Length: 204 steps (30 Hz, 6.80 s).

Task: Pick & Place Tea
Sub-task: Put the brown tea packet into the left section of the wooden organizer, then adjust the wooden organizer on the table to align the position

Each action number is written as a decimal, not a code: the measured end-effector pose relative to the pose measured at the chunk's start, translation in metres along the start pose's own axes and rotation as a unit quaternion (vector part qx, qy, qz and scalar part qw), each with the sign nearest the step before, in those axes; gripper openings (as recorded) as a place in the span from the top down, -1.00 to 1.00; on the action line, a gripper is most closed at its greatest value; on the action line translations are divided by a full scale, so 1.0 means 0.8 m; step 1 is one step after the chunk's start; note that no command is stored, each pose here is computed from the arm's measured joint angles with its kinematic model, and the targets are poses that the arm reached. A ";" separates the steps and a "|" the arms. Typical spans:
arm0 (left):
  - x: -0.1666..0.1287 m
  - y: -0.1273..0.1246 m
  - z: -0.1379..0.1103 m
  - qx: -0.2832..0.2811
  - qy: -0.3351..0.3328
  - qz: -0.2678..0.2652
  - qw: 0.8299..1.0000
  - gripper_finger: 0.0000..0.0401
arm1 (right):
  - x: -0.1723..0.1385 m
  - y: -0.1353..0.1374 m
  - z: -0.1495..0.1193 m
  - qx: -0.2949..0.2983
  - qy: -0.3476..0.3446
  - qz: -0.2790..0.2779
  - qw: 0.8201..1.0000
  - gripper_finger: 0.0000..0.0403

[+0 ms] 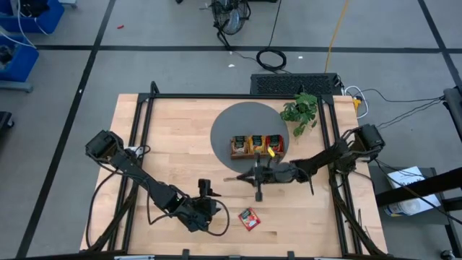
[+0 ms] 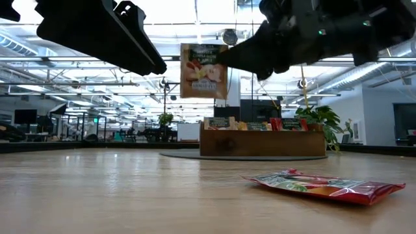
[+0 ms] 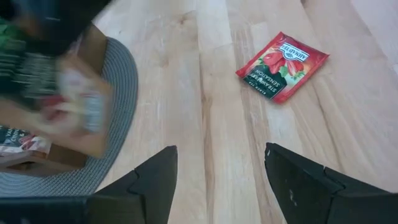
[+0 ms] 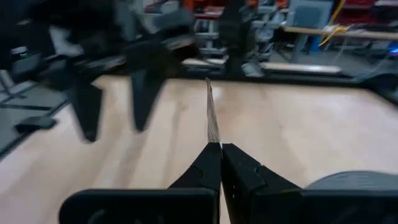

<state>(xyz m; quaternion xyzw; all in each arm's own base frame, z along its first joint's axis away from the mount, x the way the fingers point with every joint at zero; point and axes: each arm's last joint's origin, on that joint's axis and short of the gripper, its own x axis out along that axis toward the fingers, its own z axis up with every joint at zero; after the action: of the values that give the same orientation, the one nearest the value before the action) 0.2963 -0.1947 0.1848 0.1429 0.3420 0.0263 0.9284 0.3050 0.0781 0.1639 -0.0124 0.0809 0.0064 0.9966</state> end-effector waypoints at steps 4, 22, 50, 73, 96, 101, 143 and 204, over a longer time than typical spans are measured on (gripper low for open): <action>0.000 0.000 0.000 0.000 0.000 0.000 1.000 -0.20 | -0.012 -0.029 0.014 -0.013 0.010 -0.033 0.999 1.00; 0.000 0.000 0.001 0.000 -0.006 -0.001 1.000 -0.20 | -0.047 -0.142 -0.017 0.015 0.024 -0.030 0.999 1.00; 0.013 0.013 0.002 -0.001 0.002 0.014 1.000 -0.20 | -0.026 -0.160 -0.062 0.003 0.036 -0.033 0.999 1.00; 0.013 0.013 0.002 -0.001 0.002 0.013 1.000 -0.20 | -0.018 -0.156 -0.070 0.048 0.033 -0.066 0.996 1.00; 0.013 0.013 0.002 -0.006 0.003 0.012 1.000 -0.20 | 0.001 -0.152 -0.069 0.029 0.111 -0.063 0.991 0.80; 0.013 0.012 0.001 -0.006 0.005 0.000 1.000 -0.20 | 0.003 -0.148 -0.063 0.025 0.087 -0.061 0.994 0.59; 0.058 0.087 -0.041 -0.166 0.050 0.139 0.975 0.88 | -0.186 -0.045 -0.055 0.057 0.049 -0.154 0.985 1.00; 0.115 0.153 -0.087 -0.274 0.068 0.159 0.946 0.96 | -0.200 -0.059 -0.111 0.114 0.204 -0.310 0.922 1.00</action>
<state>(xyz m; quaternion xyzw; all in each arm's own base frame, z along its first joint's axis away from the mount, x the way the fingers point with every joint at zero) 0.3279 -0.0465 0.1117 -0.0667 0.3566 0.2762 0.8900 0.1336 0.0273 0.1035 0.0762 0.2743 -0.3152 0.9053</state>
